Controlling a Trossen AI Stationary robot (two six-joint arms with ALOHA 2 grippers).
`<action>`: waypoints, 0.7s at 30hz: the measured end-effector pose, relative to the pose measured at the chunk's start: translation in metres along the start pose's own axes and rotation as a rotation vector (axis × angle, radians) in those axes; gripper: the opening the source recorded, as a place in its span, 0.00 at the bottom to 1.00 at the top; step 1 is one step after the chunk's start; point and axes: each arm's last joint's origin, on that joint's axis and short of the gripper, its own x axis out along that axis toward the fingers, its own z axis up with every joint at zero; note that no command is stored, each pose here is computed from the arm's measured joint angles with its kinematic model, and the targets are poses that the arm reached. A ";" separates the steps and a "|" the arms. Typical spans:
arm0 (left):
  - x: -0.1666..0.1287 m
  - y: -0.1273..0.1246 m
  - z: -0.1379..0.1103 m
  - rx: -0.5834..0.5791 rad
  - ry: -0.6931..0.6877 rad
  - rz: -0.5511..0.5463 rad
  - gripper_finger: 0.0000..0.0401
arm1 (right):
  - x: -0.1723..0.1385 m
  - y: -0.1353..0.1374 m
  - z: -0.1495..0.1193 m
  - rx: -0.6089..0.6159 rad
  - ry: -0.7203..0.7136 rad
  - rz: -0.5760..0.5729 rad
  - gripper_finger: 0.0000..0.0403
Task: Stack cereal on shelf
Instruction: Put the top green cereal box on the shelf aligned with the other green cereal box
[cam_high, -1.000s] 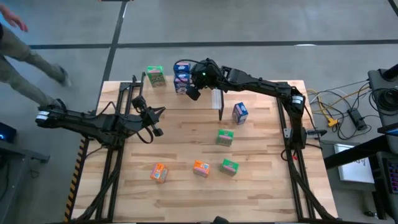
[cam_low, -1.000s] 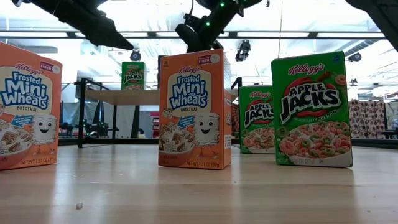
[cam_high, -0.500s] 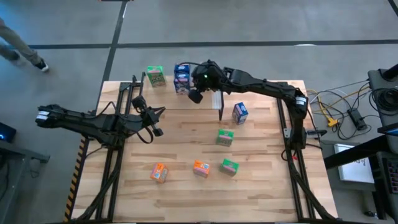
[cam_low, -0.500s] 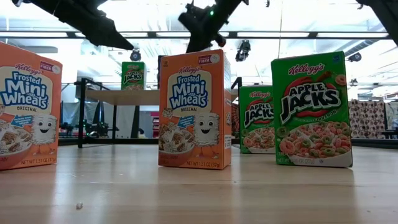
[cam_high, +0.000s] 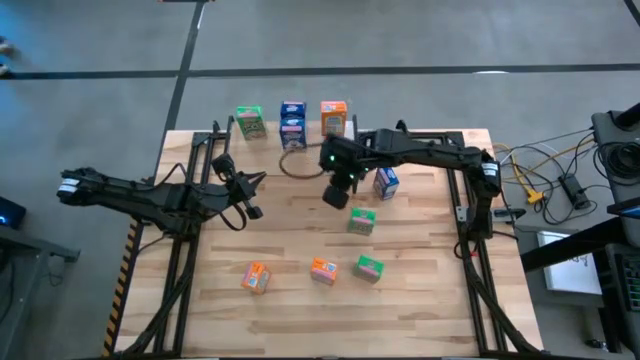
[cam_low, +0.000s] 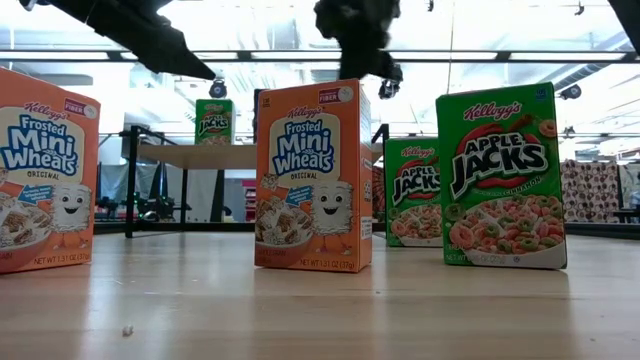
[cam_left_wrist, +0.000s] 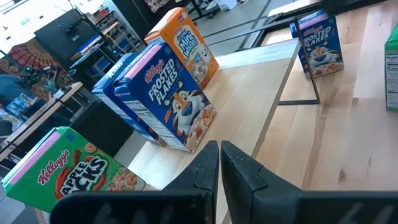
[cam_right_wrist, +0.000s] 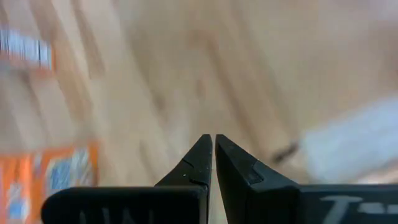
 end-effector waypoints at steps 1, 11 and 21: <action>0.000 0.000 0.000 0.000 0.000 0.000 0.00 | 0.002 0.003 -0.006 0.017 0.053 0.007 0.03; 0.000 0.000 0.000 0.000 0.000 0.000 0.00 | 0.019 0.027 -0.045 0.025 0.329 -0.036 0.03; -0.001 0.001 0.000 -0.009 -0.004 0.001 0.00 | 0.016 0.049 -0.060 -0.124 0.344 -0.027 0.24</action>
